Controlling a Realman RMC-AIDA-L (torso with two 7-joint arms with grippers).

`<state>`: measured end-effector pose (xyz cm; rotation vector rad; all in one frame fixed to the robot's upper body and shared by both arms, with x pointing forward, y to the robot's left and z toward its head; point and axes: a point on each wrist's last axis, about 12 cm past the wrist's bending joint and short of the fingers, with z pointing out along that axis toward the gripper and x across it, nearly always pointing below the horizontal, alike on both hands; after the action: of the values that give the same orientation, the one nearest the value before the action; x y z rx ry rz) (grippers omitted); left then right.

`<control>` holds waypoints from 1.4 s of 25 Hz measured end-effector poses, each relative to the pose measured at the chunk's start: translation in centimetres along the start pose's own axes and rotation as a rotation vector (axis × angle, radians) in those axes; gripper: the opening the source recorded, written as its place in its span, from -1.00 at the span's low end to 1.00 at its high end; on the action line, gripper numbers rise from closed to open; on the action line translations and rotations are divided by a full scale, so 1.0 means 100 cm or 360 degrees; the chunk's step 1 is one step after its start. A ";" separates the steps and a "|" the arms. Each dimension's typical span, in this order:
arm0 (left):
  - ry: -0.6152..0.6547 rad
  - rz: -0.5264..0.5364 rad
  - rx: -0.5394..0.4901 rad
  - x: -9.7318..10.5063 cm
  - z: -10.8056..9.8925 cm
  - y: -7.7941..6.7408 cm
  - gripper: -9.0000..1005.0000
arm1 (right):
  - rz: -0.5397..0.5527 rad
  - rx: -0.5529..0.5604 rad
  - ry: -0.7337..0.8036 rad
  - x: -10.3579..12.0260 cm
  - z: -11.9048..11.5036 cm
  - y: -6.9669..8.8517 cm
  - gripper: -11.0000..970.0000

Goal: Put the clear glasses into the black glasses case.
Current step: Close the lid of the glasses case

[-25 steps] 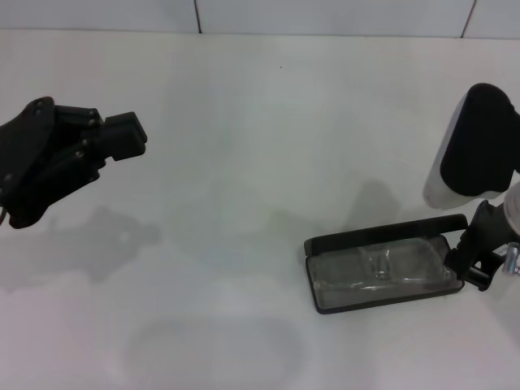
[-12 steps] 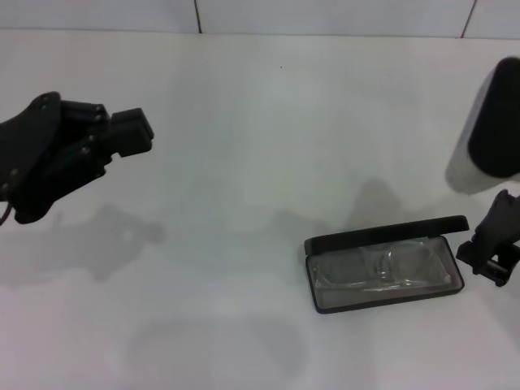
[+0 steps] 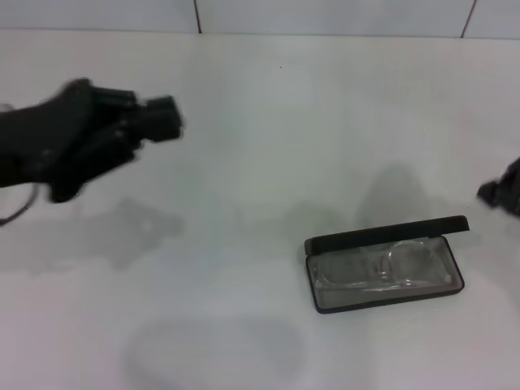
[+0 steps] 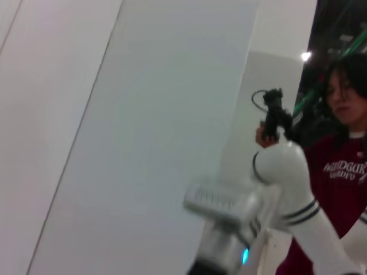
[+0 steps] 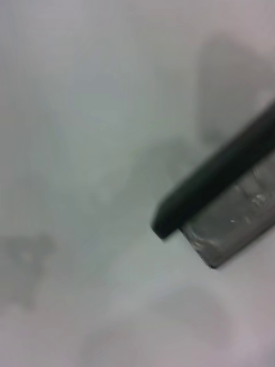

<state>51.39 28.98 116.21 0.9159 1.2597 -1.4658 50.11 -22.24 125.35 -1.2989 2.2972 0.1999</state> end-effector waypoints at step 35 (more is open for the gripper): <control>0.0886 -0.0113 -0.0252 0.083 0.179 0.076 -0.62 | 0.0793 0.0509 -0.1165 0.163 -0.072 -0.102 -0.81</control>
<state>57.38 9.83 109.66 1.2283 1.7987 -1.1764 49.21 -42.76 124.82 -0.3718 1.8519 0.3804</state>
